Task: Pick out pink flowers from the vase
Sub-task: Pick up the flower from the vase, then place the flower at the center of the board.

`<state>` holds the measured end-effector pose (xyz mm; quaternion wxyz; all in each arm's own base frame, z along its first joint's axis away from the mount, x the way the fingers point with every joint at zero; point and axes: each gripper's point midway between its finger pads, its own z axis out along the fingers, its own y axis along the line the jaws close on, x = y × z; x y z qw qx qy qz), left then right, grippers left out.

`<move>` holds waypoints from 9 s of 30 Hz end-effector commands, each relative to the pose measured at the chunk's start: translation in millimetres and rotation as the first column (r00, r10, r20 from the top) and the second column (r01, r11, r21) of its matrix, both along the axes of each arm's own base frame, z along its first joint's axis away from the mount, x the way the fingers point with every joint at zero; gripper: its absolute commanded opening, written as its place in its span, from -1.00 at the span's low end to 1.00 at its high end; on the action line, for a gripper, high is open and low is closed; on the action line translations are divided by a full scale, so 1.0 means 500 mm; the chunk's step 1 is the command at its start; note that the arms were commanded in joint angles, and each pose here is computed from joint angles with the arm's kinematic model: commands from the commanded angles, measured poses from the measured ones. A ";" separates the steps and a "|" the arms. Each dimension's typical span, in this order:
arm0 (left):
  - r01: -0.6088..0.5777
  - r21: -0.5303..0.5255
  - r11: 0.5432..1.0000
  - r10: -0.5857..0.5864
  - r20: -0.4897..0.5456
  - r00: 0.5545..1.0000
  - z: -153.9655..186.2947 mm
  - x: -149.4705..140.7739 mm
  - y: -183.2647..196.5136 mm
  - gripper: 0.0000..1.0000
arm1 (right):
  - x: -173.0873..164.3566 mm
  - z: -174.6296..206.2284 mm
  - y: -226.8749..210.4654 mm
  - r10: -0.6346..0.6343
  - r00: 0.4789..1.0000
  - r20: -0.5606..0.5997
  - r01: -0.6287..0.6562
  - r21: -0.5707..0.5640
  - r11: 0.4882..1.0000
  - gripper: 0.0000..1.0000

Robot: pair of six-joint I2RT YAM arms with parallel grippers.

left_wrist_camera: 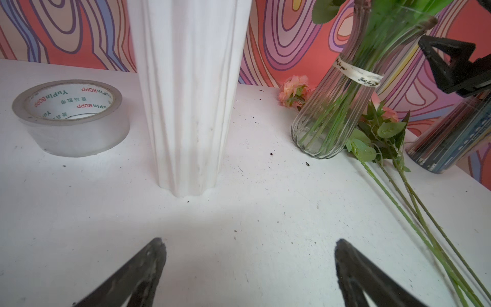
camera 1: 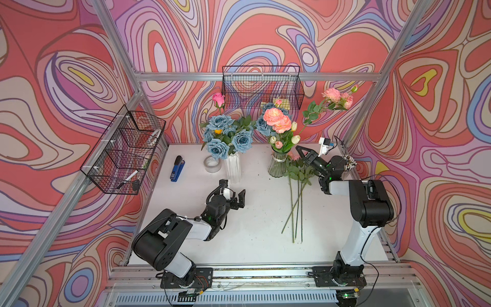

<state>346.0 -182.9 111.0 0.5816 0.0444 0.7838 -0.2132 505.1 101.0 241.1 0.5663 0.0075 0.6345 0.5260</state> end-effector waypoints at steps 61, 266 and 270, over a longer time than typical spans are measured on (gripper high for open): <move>0.145 -0.158 0.977 -0.128 0.115 0.985 0.081 0.002 -0.052 0.99 | 0.069 0.208 0.056 0.090 0.975 0.204 -0.046 -0.211 0.976 -1.00; 0.052 0.180 0.982 -0.073 0.109 0.991 0.117 -0.046 -0.117 1.00 | -0.255 -0.171 -0.020 -0.490 0.774 -0.402 0.125 -0.661 0.740 -1.00; 0.049 0.182 0.982 -0.068 0.103 0.992 0.110 -0.046 -0.115 1.00 | -0.241 -0.193 -0.004 -0.475 0.771 -0.425 0.104 -0.650 0.752 -1.00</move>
